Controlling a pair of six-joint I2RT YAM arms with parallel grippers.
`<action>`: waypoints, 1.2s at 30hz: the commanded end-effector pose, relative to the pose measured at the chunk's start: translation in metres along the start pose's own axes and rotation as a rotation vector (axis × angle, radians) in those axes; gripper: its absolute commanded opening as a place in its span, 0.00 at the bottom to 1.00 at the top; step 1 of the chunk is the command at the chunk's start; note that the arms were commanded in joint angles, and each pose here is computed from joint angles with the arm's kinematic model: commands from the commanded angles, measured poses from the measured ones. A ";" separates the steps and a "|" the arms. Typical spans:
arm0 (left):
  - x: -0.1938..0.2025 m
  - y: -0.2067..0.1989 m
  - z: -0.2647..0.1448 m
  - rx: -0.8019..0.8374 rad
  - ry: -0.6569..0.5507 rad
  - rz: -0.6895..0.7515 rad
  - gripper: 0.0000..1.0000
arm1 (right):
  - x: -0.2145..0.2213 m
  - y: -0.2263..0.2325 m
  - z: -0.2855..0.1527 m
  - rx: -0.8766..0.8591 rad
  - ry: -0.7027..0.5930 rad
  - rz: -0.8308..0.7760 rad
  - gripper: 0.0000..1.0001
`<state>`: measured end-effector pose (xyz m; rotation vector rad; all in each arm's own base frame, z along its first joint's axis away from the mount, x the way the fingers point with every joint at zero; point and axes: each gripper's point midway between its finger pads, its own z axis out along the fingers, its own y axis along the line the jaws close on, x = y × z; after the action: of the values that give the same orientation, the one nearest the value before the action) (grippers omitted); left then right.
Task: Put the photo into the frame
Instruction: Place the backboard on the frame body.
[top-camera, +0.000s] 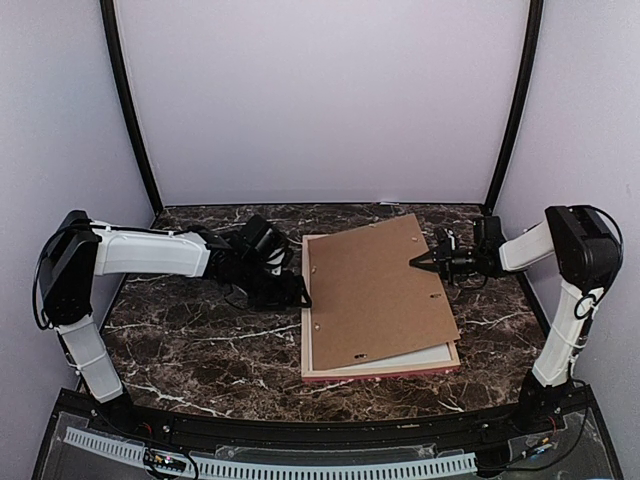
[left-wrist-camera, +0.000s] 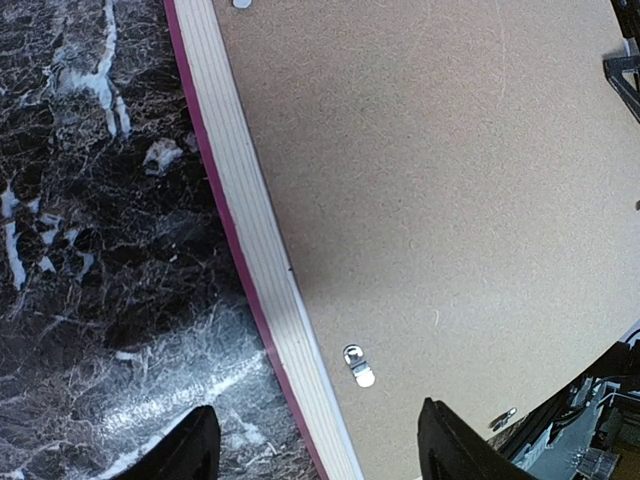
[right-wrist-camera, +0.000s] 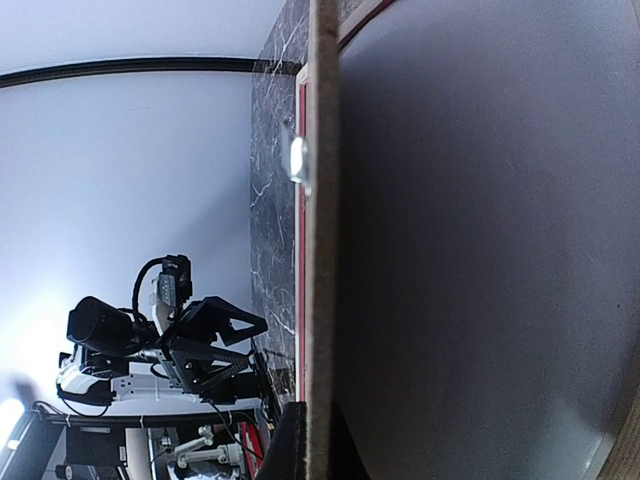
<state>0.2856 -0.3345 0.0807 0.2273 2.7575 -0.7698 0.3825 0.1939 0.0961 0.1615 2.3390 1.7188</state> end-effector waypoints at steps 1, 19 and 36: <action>0.001 0.000 -0.003 0.014 -0.002 -0.007 0.70 | -0.014 -0.005 -0.003 0.015 -0.065 -0.042 0.00; 0.002 -0.002 0.008 0.034 0.014 -0.012 0.70 | 0.003 -0.027 0.019 0.106 -0.019 -0.044 0.13; 0.003 0.001 0.011 0.029 0.019 -0.012 0.70 | 0.006 -0.026 0.025 0.266 -0.030 -0.097 0.45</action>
<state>0.2872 -0.3424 0.0734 0.2293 2.7569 -0.8113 0.3768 0.2090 0.0468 0.1812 2.5104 1.4340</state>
